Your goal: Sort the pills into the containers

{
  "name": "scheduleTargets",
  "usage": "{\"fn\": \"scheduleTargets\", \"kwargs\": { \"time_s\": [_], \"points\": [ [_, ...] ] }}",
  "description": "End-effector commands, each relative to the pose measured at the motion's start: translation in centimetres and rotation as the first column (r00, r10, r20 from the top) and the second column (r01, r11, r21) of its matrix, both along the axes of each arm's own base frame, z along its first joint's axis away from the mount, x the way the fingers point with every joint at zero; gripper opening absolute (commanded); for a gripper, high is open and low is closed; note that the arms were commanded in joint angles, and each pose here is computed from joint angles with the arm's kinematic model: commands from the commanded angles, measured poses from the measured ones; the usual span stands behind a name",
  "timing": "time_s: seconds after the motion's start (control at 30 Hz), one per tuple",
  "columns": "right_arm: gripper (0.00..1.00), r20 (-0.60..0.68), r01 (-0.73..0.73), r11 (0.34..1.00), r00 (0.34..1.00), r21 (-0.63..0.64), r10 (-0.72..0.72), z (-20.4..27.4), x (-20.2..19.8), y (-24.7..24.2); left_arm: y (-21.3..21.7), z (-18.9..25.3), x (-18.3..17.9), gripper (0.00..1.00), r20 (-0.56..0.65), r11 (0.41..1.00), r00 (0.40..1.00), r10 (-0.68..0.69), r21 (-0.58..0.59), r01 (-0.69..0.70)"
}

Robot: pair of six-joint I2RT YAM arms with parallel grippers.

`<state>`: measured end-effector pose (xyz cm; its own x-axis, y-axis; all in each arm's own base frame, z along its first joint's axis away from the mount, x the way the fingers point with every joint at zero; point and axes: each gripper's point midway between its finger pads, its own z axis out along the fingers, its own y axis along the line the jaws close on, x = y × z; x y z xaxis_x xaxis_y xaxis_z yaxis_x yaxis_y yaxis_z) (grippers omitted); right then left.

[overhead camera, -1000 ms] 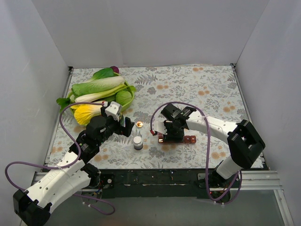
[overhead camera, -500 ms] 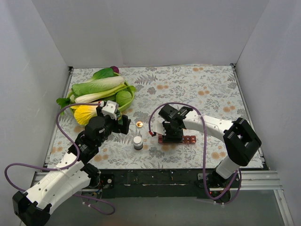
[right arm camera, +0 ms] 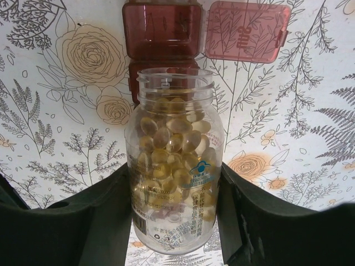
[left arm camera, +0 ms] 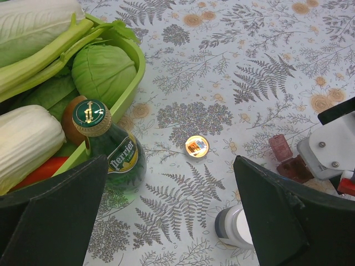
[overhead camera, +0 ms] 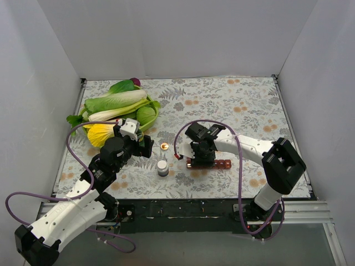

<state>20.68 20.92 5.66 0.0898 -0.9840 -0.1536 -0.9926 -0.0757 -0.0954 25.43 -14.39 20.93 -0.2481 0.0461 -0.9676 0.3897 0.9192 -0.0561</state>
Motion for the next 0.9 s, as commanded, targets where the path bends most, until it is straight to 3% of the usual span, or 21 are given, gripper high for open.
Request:
{"fn": "scheduleTargets", "kwargs": {
  "time_s": [0.0,0.87],
  "points": [
    [0.01,0.021,0.002,1.000,1.000,-0.002,-0.002,0.88,0.45,0.54,0.34,0.28,0.19,0.98,0.021,1.000,1.000,0.013,0.004,-0.013],
    [0.01,0.046,-0.031,0.998,0.998,-0.055,0.033,1.08,0.34,0.68,0.33,0.32,0.20,0.98,0.023,1.000,1.000,0.011,0.004,-0.011]
  ]
}}
